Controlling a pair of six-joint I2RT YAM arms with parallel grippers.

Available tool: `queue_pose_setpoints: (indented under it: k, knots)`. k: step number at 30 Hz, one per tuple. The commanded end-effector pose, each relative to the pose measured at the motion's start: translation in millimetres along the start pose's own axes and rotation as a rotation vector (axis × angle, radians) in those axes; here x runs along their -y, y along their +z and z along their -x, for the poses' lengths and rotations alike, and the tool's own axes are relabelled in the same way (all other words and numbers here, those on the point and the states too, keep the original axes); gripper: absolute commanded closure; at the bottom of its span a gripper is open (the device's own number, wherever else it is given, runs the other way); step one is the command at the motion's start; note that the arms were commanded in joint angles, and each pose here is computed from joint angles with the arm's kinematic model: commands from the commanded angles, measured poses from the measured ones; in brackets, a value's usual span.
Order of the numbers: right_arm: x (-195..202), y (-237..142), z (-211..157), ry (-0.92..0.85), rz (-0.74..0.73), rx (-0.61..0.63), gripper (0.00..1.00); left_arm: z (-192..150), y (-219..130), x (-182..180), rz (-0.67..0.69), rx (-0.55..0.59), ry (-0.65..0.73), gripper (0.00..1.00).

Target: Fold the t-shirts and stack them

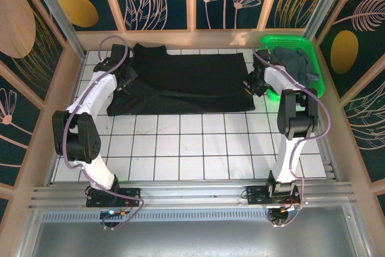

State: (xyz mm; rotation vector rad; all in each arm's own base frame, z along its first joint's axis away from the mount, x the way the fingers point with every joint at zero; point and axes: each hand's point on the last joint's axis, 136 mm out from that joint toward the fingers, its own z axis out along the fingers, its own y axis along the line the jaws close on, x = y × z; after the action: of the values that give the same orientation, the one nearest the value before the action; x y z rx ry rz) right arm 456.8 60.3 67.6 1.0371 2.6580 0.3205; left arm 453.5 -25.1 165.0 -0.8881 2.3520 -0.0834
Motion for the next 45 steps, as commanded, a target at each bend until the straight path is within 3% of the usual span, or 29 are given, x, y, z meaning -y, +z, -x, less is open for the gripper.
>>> queue_pose_setpoints:
  k: [1, 15, 16, 17, 19, 21, 24, 27, 29, 32, 34, 39, 45]
  knots:
    - [1, 6, 10, 0.021, -0.024, 0.008, 1.0, 17, 7, -3, 0.026, 0.054, 0.004, 1.0]
    - [-10, 15, 23, 0.024, -0.018, 0.024, 1.0, 29, 49, 10, 0.015, 0.045, 0.04, 1.0]
    - [-16, 13, 25, 0.013, 0.011, 0.025, 0.96, 31, 54, 16, -0.005, 0.037, 0.058, 0.99]
    - [-23, 11, 27, -0.001, 0.044, 0.027, 0.84, 32, 58, 20, -0.02, 0.025, 0.072, 0.89]
    - [-36, -1, 29, -0.03, 0.098, 0.041, 0.58, 38, 58, 28, -0.04, 0.03, 0.1, 0.48]
    - [-37, -18, 31, -0.055, 0.103, 0.077, 0.47, 46, 47, 27, -0.035, 0.056, 0.111, 0.37]
    - [-30, -41, 22, -0.086, 0.103, 0.107, 0.44, 41, 27, 10, -0.004, 0.06, 0.1, 0.39]
    - [-18, -53, 0, -0.131, 0.1, 0.12, 0.44, 11, 15, -17, 0.007, 0.017, 0.057, 0.47]
    - [-12, -53, -18, -0.168, 0.114, 0.118, 0.5, -13, 15, -30, -0.023, -0.028, 0.015, 0.54]
    - [-8, -38, -40, -0.194, 0.147, 0.068, 0.7, -40, 34, -42, -0.053, -0.116, -0.052, 0.71]
    - [-4, -25, -46, -0.201, 0.13, 0.049, 0.79, -45, 46, -48, -0.066, -0.148, -0.11, 0.76]
    - [8, 8, -51, -0.209, 0.065, 0.005, 0.8, -60, 91, -59, -0.038, -0.228, -0.173, 0.81]
    - [33, 43, -50, -0.229, -0.084, -0.025, 0.81, -65, 119, -111, 0.171, -0.225, -0.164, 0.85]
